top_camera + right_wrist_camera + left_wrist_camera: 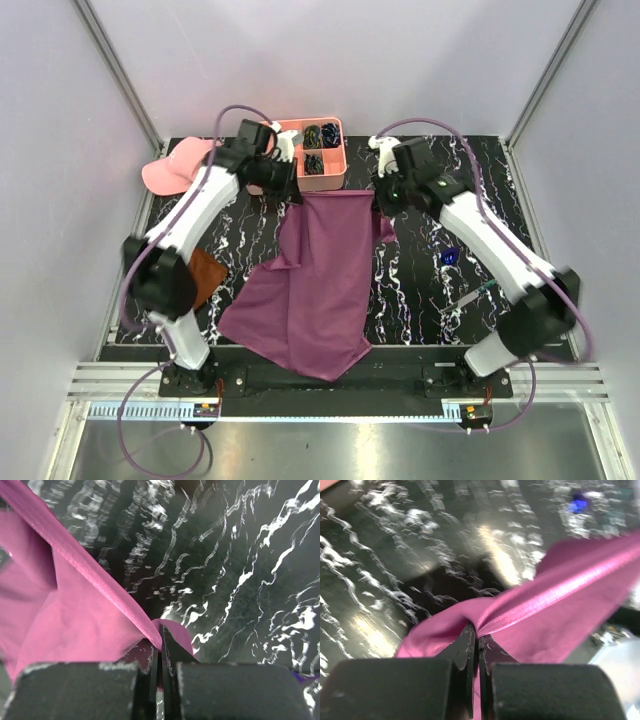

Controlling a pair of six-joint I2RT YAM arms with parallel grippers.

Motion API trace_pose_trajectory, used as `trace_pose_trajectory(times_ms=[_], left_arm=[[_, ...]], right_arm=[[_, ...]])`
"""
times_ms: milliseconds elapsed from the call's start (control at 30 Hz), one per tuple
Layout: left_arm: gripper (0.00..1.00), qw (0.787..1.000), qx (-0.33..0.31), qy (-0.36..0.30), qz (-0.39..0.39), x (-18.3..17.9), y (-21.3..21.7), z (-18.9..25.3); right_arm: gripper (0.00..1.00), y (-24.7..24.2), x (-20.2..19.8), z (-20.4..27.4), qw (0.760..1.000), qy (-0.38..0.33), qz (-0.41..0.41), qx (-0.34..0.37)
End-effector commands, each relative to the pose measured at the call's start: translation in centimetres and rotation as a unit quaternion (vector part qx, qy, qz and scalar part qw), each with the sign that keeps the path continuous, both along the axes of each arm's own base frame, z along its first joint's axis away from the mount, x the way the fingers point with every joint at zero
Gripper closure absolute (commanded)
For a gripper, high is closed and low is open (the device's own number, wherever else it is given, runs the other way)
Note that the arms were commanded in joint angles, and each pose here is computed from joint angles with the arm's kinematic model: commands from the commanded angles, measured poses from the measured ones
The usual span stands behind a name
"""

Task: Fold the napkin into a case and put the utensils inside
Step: Flatten out the crumpled napkin at the center of the board.

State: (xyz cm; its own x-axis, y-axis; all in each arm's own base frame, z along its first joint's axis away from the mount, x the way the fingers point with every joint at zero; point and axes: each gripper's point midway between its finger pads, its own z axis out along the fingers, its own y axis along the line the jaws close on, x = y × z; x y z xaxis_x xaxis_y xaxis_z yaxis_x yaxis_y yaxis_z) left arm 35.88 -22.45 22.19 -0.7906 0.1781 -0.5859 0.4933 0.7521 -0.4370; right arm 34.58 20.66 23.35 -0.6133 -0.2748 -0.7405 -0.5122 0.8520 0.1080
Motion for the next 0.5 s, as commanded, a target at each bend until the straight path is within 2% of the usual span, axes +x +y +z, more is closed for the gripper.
trace_pose_trajectory(times_ms=[0, 33, 100, 133, 167, 200, 233, 267, 300, 333, 367, 400, 433, 467], left_arm=[[1.00, 0.981, 0.148, -0.043, 0.119, 9.0, 6.1, -3.8], [1.00, 0.972, 0.181, -0.052, 0.143, 10.2, 7.3, -4.4], [1.00, 0.958, 0.208, -0.072, 0.185, 13.0, 8.3, -5.6], [1.00, 0.946, 0.233, -0.079, 0.212, 13.9, 9.6, -5.7], [1.00, 0.938, 0.242, -0.085, 0.232, 14.6, 10.1, -5.6], [0.89, 0.931, 0.242, -0.093, 0.256, 15.4, 10.4, -5.1], [0.79, 0.917, 0.262, -0.102, 0.283, 15.7, 11.6, -4.6], [0.75, 0.907, 0.272, -0.109, 0.302, 15.9, 12.4, -4.1], [0.67, 0.899, 0.273, -0.121, 0.321, 15.5, 13.1, -2.6], [0.48, 0.882, 0.291, -0.133, 0.347, 15.2, 14.5, -1.5], [0.33, 0.871, 0.298, -0.140, 0.364, 14.7, 15.3, -0.7], [0.20, 0.861, 0.291, -0.151, 0.389, 13.4, 16.2, 1.1], [0.18, 0.862, 0.280, -0.154, 0.394, 12.7, 16.3, 1.9], [0.18, 0.872, 0.255, -0.153, 0.389, 11.9, 15.8, 2.4]], right_arm=[[1.00, -2.2, 5.5, -2.2, 0.998, 0.002, -0.057, -0.020], [1.00, -2.1, 6.7, -4.4, 0.997, 0.024, -0.062, -0.033], [1.00, -1.8, 9.3, -3.9, 0.996, 0.011, -0.084, -0.036], [1.00, -1.8, 10.7, -6.4, 0.994, 0.030, -0.090, -0.052], [0.98, -1.5, 12.6, -5.0, 0.992, 0.013, -0.115, -0.042], [0.93, -2.0, 13.2, -5.6, 0.989, 0.025, -0.135, -0.058], [0.90, -2.2, 14.2, -8.1, 0.984, 0.050, -0.151, -0.079], [0.81, -2.2, 15.8, -6.0, 0.982, 0.029, -0.173, -0.072], [0.65, -2.8, 15.1, -7.0, 0.977, 0.057, -0.185, -0.094], [0.43, -3.2, 15.2, -8.7, 0.971, 0.081, -0.195, -0.116], [0.32, -4.2, 16.0, -6.9, 0.962, 0.064, -0.236, -0.124], [0.23, -5.7, 14.4, -7.7, 0.949, 0.092, -0.257, -0.161], [0.18, -6.9, 13.9, -7.1, 0.940, 0.088, -0.279, -0.178], [0.15, -7.5, 12.4, -7.9, 0.930, 0.111, -0.296, -0.187]])
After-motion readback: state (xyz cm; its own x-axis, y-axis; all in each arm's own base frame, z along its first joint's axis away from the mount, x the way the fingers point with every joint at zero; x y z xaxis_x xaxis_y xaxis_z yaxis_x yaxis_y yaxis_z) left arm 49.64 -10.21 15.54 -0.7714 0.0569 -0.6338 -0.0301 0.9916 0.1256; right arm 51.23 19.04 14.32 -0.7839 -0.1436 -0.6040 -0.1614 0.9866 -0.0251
